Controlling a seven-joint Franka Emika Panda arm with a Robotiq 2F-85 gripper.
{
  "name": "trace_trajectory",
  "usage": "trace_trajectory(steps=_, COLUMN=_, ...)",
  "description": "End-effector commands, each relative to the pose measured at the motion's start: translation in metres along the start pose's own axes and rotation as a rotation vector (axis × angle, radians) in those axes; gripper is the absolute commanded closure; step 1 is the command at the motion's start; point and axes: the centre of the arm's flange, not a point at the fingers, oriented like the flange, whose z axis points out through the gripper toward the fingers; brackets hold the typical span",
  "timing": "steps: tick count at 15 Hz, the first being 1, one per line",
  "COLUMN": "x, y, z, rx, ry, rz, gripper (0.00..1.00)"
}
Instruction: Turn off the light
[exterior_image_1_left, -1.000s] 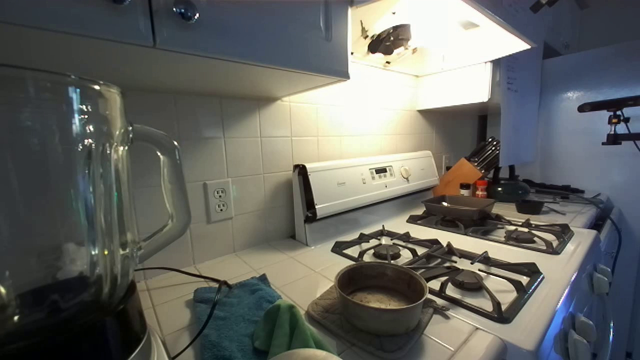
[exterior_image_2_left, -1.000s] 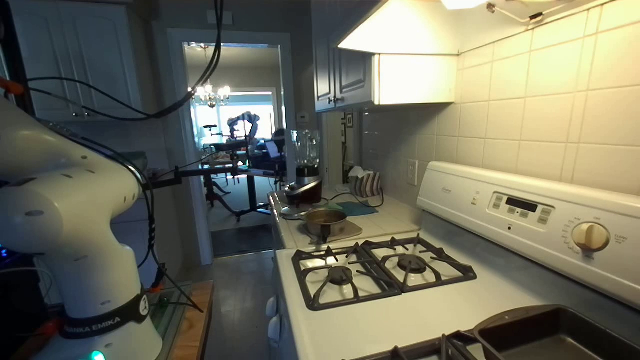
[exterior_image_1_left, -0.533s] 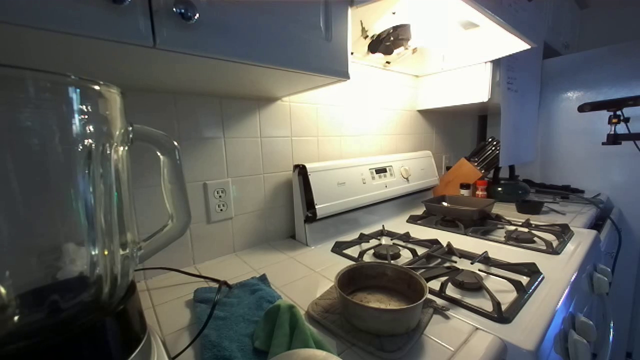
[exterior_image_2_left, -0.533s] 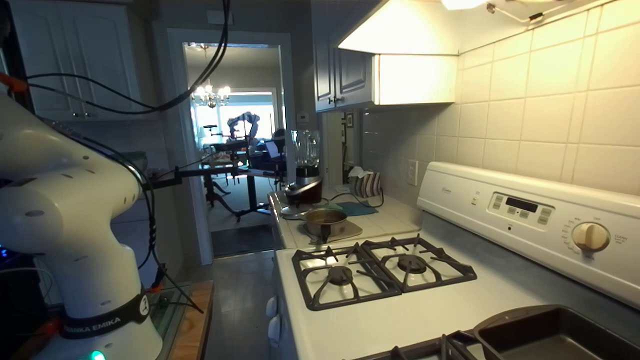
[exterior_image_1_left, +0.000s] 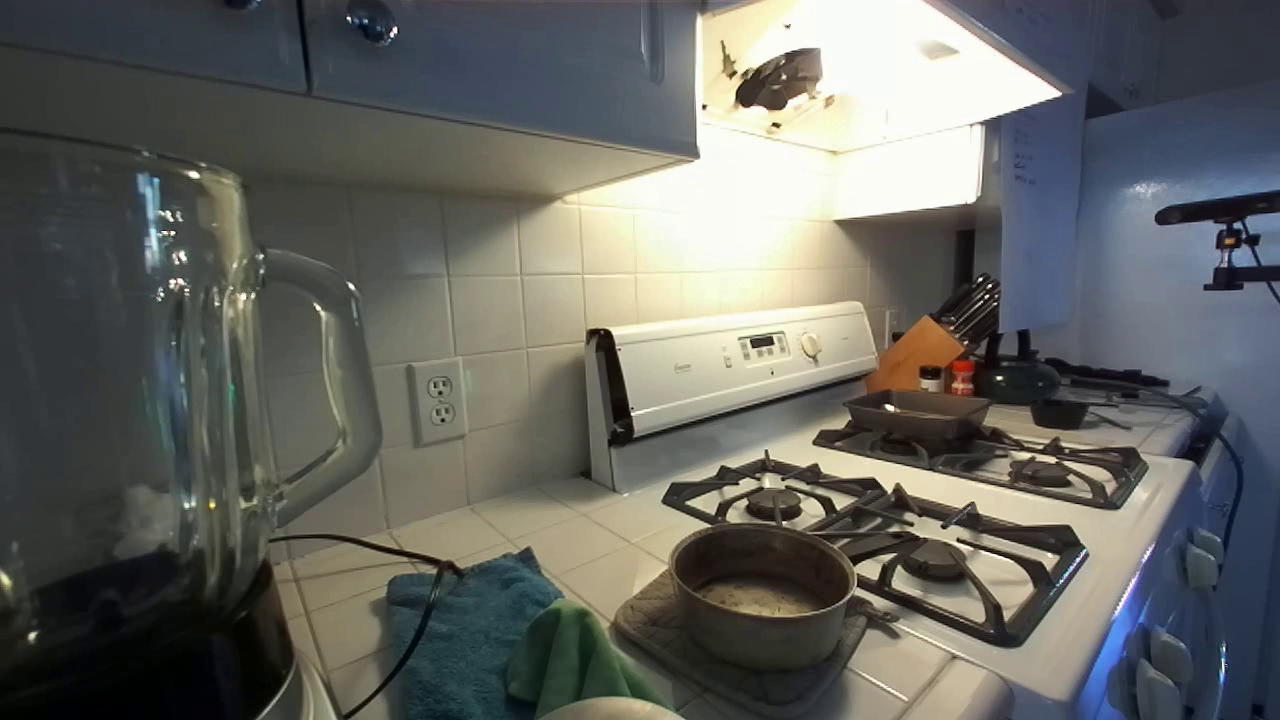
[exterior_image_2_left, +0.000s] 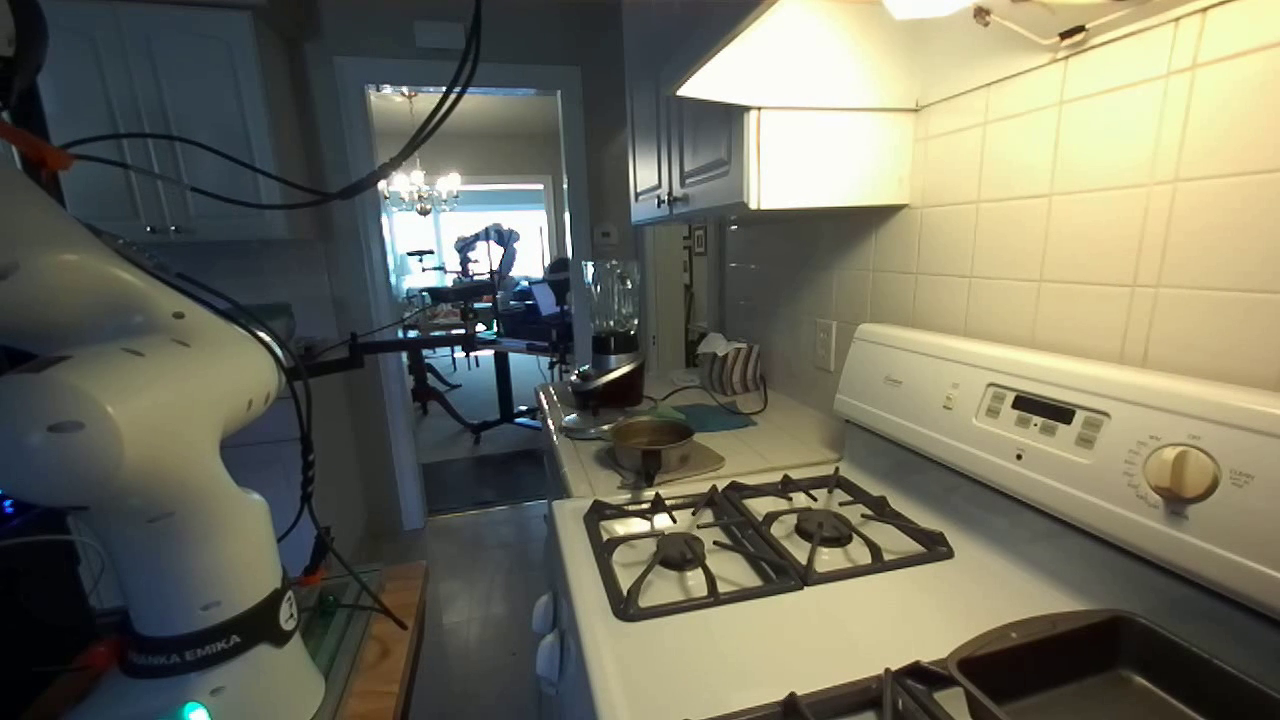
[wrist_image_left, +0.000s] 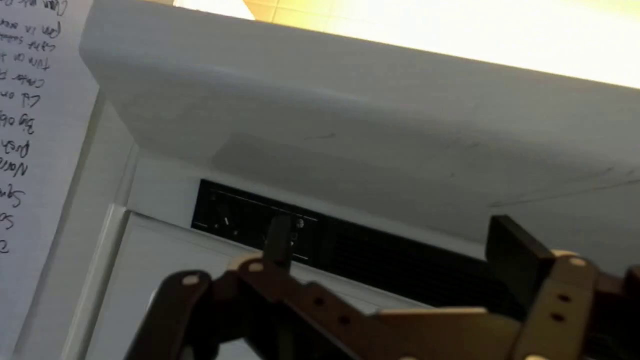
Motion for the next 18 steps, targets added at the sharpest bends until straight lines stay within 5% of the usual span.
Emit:
trace_trajectory(steps=1, x=0.022, y=0.011, z=0.008, rx=-0.028, ry=0.013, rz=0.047, gripper=0.0)
trace_trajectory(steps=6, x=0.036, y=0.02, z=0.022, rx=-0.042, ry=-0.036, rz=0.058, gripper=0.0)
trace_trajectory(steps=18, x=0.038, y=0.02, z=0.027, rx=-0.048, ry=0.001, rz=0.029, gripper=0.0)
